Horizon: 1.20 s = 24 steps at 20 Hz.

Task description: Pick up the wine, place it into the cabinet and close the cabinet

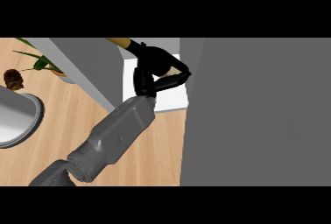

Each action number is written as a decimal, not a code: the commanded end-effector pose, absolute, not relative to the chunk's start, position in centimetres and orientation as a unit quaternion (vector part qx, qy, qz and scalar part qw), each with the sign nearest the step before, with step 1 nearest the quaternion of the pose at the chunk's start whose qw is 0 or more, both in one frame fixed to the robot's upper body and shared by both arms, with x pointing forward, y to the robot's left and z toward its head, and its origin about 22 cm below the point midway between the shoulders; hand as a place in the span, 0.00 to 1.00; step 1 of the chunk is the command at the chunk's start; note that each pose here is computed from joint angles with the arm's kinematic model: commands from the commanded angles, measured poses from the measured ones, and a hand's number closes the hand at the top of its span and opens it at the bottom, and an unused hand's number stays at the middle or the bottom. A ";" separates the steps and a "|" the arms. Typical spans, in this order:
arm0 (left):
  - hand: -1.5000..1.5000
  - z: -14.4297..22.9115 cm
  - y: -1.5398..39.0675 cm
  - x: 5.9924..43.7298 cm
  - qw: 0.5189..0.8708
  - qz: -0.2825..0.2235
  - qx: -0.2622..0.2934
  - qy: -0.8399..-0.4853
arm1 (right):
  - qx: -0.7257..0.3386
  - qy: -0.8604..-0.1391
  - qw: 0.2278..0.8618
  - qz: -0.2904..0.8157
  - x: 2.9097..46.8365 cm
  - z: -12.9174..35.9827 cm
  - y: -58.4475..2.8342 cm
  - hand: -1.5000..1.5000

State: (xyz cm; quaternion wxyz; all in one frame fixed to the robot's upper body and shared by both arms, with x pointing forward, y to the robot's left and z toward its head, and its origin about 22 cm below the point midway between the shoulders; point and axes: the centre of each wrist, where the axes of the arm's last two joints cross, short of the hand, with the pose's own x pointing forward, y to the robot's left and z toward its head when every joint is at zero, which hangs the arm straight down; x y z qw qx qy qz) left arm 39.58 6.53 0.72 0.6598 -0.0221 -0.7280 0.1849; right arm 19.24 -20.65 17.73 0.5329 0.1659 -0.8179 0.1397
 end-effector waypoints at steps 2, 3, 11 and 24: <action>0.00 0.5 5.4 38.7 0.652 0.149 -0.025 -0.743 | 0.163 -0.817 0.536 0.140 19.7 18.0 -19.9 0.00; 0.00 2.0 5.2 39.8 0.646 0.154 -0.025 -0.747 | 0.155 -0.817 0.536 0.146 19.6 17.9 -20.5 0.00; 0.00 0.7 4.6 38.2 0.618 0.161 -0.047 -0.768 | 0.163 -0.816 0.539 0.132 19.9 17.3 -21.2 0.00; 0.00 0.2 2.5 35.6 0.632 0.142 -0.101 -0.755 | 0.157 -0.807 0.554 0.128 19.1 18.7 -19.7 0.00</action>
